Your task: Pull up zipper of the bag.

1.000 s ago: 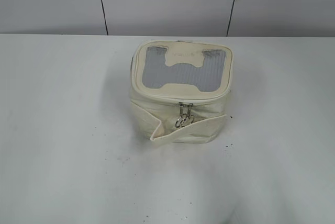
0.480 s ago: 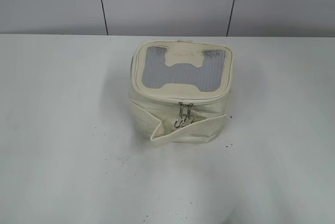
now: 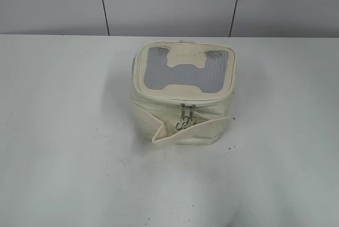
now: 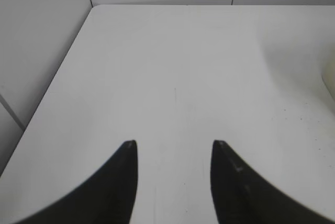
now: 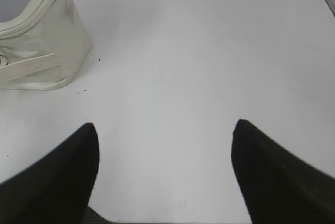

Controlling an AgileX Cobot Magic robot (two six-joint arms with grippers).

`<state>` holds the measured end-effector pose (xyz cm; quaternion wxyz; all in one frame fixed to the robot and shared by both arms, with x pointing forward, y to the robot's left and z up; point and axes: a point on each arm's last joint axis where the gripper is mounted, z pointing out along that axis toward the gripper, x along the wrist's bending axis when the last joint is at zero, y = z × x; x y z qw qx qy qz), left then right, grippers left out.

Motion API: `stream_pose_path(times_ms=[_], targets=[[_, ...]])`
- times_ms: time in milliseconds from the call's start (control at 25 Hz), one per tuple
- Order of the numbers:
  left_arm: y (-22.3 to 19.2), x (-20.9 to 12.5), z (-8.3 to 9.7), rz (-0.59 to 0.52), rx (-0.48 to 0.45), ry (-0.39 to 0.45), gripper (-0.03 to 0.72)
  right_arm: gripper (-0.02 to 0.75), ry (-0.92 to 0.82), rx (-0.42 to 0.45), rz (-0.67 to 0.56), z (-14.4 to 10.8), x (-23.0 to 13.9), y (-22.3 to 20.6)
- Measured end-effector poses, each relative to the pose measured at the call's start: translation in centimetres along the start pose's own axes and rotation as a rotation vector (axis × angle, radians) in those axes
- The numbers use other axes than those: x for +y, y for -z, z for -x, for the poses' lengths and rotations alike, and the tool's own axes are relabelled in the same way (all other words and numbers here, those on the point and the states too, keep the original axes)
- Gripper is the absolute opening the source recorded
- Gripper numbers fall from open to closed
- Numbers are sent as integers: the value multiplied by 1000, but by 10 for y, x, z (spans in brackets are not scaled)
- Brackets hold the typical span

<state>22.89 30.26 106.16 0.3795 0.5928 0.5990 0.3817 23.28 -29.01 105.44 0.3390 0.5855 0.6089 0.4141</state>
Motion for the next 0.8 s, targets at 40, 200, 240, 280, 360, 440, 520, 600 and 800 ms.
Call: stream_pose_path(times_ms=[40,200,240,280,360,440,520,600,800], targets=[[0,0,0,0,0,0,353,588,0,0,0,0,0,0],[0,0,0,0,0,0,353,588,0,0,0,0,0,0],[0,0,0,0,0,0,353,588,0,0,0,0,0,0],[0,0,0,0,0,0,353,588,0,0,0,0,0,0],[0,0,0,0,0,0,353,588,0,0,0,0,0,0],[0,0,0,0,0,0,353,588,0,0,0,0,0,0],[0,0,0,0,0,0,353,588,0,0,0,0,0,0],[0,0,0,0,0,0,353,588,0,0,0,0,0,0],[0,0,0,0,0,0,353,587,0,0,0,0,0,0]])
